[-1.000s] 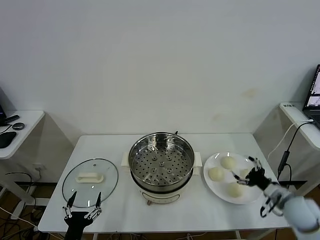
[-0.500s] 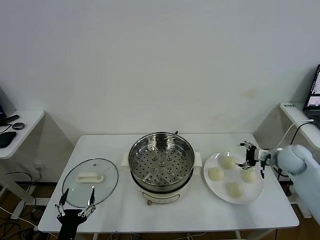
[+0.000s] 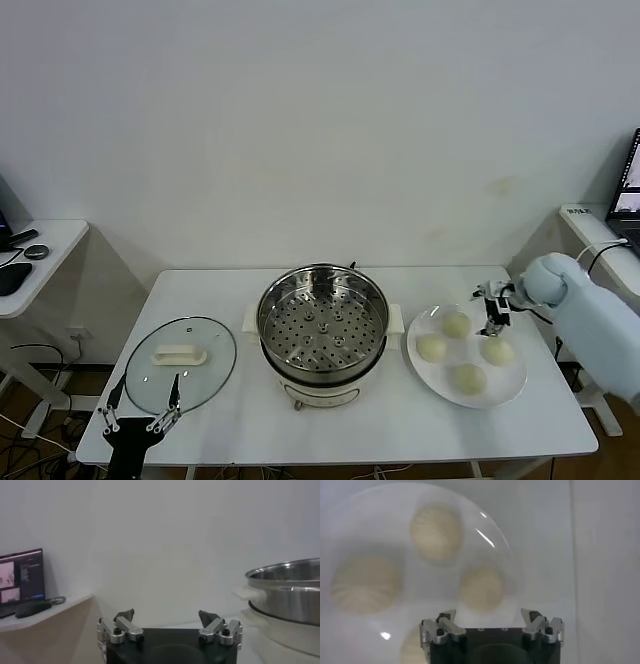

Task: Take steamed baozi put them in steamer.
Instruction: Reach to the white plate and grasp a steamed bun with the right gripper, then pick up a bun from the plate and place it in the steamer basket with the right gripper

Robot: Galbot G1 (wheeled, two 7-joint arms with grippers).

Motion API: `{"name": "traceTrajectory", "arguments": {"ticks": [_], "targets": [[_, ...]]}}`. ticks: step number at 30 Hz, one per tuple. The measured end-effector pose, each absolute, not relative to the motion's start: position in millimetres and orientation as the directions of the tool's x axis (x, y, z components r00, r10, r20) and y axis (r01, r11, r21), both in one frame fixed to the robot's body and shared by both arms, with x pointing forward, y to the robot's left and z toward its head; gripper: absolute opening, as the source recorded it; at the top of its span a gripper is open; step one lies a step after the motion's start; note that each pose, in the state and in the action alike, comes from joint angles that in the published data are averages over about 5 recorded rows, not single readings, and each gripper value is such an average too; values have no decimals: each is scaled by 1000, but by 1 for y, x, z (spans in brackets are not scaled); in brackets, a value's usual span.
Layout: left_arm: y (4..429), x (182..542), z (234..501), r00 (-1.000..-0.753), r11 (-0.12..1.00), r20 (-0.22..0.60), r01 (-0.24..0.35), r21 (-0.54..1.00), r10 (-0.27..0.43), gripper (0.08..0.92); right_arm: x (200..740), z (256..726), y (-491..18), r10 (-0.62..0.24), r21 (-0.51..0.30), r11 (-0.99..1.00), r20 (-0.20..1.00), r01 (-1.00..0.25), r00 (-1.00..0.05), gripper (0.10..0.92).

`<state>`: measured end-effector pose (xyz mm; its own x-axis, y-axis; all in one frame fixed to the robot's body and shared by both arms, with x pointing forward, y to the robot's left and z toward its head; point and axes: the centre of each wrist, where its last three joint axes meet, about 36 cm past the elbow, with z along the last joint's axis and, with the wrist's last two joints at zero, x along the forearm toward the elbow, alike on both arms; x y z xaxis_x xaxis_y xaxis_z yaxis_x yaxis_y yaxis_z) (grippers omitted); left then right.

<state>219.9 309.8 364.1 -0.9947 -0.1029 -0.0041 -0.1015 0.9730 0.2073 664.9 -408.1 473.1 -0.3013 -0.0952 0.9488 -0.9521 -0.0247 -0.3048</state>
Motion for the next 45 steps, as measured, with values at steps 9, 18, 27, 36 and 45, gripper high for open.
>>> {"name": "traceTrajectory", "arguments": {"ticks": [9,18,27,36,45], "targets": [[312,220,364,-994,971,-15,-106,216,-106,823,678,463,-393,-71,-274,-44,960,-961,-271,823],[312,220,363,-994,970,-21,-112,218,-110,823,686,454,-379,-53,-271,-64,962,-960,-268,800],[313,219,363,-993,969,-23,-116,220,-114,823,689,448,-373,-33,-255,-82,967,-963,-253,668],[313,218,363,-993,969,-22,-116,219,-114,823,689,457,-375,-28,-255,-89,967,-963,-253,546],[312,217,364,-994,970,-19,-112,216,-111,823,688,499,-377,-59,-281,-120,959,-952,-276,519]]}}
